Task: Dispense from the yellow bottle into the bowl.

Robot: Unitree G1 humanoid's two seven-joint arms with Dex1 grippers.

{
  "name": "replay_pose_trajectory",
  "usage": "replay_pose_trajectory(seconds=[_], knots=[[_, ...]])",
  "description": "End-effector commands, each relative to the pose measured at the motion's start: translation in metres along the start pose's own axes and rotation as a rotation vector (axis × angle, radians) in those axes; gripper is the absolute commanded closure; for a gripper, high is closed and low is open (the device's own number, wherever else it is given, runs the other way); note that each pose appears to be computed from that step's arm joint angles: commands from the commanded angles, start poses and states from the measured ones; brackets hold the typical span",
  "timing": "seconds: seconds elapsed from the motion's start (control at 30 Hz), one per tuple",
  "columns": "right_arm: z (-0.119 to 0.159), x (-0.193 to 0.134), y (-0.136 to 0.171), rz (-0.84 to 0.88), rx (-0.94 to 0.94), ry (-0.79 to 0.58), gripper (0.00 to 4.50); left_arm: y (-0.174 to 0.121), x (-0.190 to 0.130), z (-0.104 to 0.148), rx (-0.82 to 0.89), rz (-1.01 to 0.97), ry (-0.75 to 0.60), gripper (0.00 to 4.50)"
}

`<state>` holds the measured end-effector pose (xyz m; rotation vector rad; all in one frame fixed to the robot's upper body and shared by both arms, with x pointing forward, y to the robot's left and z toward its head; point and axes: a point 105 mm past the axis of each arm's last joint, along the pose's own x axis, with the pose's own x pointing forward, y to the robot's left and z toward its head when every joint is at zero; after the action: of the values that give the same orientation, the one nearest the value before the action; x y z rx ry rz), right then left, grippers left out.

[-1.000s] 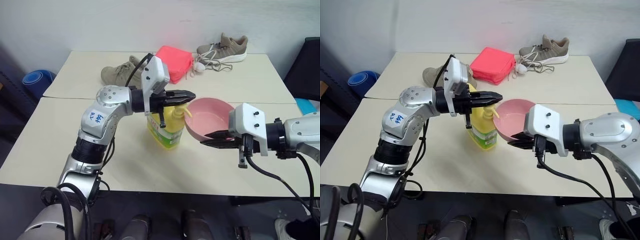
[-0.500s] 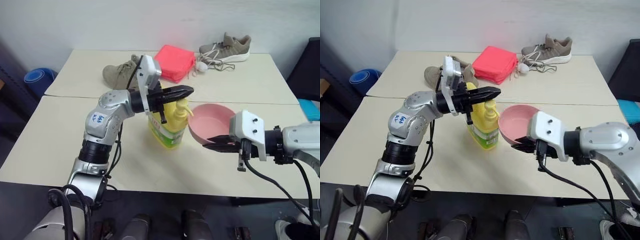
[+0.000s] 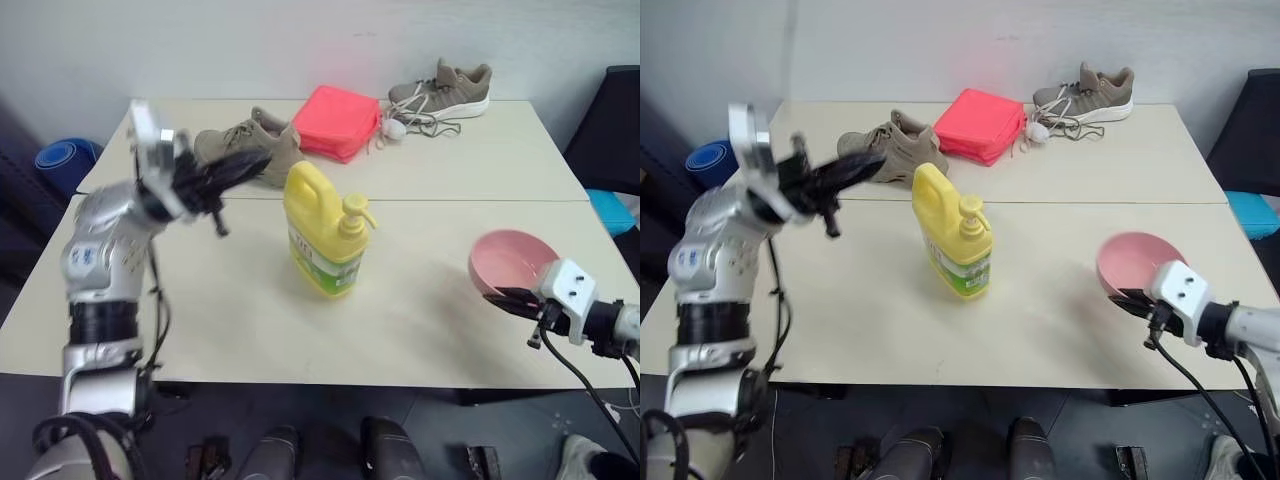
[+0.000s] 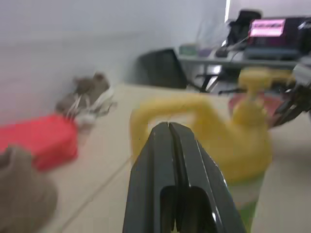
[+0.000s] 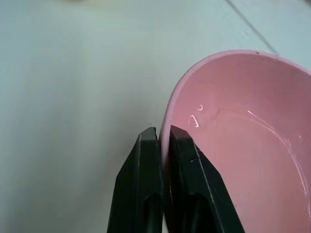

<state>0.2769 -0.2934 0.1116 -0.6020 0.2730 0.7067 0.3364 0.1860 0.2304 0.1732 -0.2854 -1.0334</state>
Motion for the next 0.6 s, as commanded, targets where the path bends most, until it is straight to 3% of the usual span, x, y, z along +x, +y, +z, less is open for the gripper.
replay_pose_trajectory(seconds=[0.03, 0.17, 0.2, 0.3, 0.4, 0.6], knots=[[-0.018, 0.007, -0.006, -0.046, -0.026, -0.017, 4.50, 0.006, -0.040, -0.011, 0.106, 0.106, 0.080, 4.49], [-0.026, 0.011, -0.012, -0.104, 0.036, -0.080, 4.50, 0.000, -0.068, -0.035, 0.067, 0.185, 0.135, 4.49], [-0.027, 0.011, -0.013, -0.111, 0.062, -0.096, 4.02, -0.004, -0.071, -0.040, 0.036, 0.189, 0.138, 4.19], [-0.020, 0.008, -0.015, -0.118, 0.056, -0.147, 3.31, -0.017, -0.078, -0.057, -0.020, 0.185, 0.183, 3.66], [-0.003, -0.003, -0.017, -0.122, 0.048, -0.226, 2.26, -0.024, -0.085, -0.069, -0.050, 0.204, 0.226, 2.70], [0.054, -0.033, 0.008, -0.105, -0.004, -0.407, 0.19, -0.040, -0.098, -0.084, -0.024, 0.194, 0.322, 0.87]])
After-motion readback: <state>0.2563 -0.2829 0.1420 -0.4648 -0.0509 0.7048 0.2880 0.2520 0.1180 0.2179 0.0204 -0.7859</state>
